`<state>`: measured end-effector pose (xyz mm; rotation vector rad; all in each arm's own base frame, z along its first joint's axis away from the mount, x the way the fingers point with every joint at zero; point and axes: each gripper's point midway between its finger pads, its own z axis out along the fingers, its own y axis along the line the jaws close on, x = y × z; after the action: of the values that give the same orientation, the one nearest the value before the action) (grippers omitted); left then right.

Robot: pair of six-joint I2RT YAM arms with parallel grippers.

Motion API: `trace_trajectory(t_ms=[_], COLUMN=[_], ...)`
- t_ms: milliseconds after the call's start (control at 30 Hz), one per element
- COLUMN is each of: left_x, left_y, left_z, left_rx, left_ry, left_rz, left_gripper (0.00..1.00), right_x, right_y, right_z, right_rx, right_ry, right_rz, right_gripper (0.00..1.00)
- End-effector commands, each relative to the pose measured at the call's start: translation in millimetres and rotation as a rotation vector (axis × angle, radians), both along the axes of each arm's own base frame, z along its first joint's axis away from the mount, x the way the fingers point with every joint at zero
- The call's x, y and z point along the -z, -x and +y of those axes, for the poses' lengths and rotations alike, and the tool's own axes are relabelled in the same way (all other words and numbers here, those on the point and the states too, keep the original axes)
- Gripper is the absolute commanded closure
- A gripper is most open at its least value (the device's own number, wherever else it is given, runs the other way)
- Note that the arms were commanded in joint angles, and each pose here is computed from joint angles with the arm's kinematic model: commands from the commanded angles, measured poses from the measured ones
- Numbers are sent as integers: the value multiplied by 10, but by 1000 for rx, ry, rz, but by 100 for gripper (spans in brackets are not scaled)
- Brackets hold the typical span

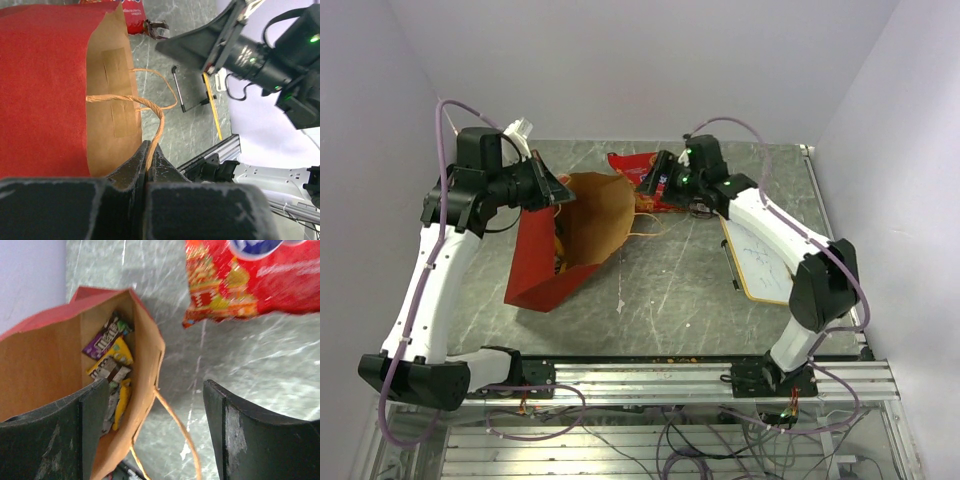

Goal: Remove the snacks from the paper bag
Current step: Adjust the paper bag at the center of the board.

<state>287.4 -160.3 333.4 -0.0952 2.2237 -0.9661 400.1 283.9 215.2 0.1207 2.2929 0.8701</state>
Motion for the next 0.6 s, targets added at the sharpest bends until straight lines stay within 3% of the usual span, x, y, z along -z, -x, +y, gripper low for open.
trace_trajectory(t_ms=[0,200,400,500,567], left_x=[-180,-183,-403,-593,-694], left_y=[-81,-140,-315,-432,-493], left_z=[21,50,353,479,585], left_rx=[-30,-50,-139,-146,-166], left_ry=[2,-17,-207,-309,-378], left_rz=[-58,-50,-138,-205,-245], left_gripper=[93,93,93,93,93], right_x=[256,659,706,647,579], right_y=[180,330,709,946,994], right_z=[442,455,913,1186,1327], right_rx=[-73,-68,-200,-217,-201], right_ry=[-100,-51,-7,-74,-146], right_rz=[110,191,245,238,226], right_gripper=[26,35,69,96,100])
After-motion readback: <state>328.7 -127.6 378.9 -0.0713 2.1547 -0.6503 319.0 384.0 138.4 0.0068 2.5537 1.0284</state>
